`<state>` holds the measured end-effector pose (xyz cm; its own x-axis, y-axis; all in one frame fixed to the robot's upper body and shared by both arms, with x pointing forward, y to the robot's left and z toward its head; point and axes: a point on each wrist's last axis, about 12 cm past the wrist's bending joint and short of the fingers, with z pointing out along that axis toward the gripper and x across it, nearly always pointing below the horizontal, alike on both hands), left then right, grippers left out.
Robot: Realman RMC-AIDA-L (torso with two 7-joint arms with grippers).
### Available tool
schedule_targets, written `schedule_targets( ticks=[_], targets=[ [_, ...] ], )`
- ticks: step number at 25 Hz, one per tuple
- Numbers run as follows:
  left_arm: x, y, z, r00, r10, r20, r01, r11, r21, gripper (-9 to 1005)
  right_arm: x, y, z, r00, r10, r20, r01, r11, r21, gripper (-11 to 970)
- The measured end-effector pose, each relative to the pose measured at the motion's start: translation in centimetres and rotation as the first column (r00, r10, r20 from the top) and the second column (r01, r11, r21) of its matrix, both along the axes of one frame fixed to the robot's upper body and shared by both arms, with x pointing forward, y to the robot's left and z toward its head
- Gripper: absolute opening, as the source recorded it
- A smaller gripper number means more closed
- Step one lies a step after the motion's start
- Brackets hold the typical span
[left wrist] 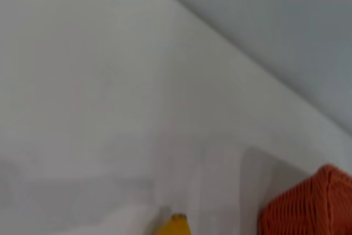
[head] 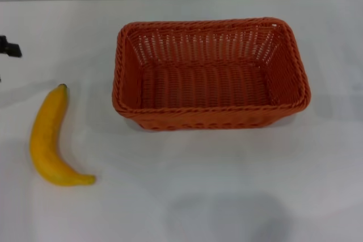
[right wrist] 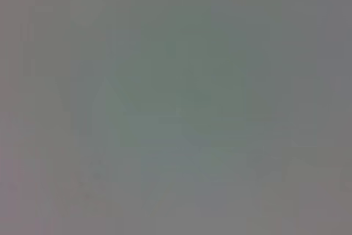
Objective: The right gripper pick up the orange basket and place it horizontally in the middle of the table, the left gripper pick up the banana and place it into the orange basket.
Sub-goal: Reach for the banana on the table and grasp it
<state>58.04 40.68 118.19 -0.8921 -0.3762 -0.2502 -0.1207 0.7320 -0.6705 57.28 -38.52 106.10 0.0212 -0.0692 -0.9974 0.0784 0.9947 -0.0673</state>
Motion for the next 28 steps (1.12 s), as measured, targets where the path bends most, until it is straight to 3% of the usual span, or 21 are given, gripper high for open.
schedule_targets(
  ticks=[11, 18, 28],
  targets=[
    [3.2, -4.3, -0.7, 0.973, -0.122, -0.198, 0.140, 0.987, 0.082, 845, 0.0, -0.5, 0.3, 1.000, -0.008, 0.007, 0.008, 1.000, -0.011, 857],
    [4.4, -7.0, -1.0, 0.931, -0.212, -0.298, 0.268, 0.950, 0.162, 845, 0.4, -0.7, 0.7, 1.000, -0.004, 0.014, 0.004, 1.000, -0.020, 857],
    [5.1, -9.1, -0.5, 0.868, -0.268, -0.417, 0.396, 0.881, 0.259, 846, 0.7, -0.6, 1.0, 1.000, -0.004, 0.025, 0.005, 1.000, -0.019, 857]
  ],
)
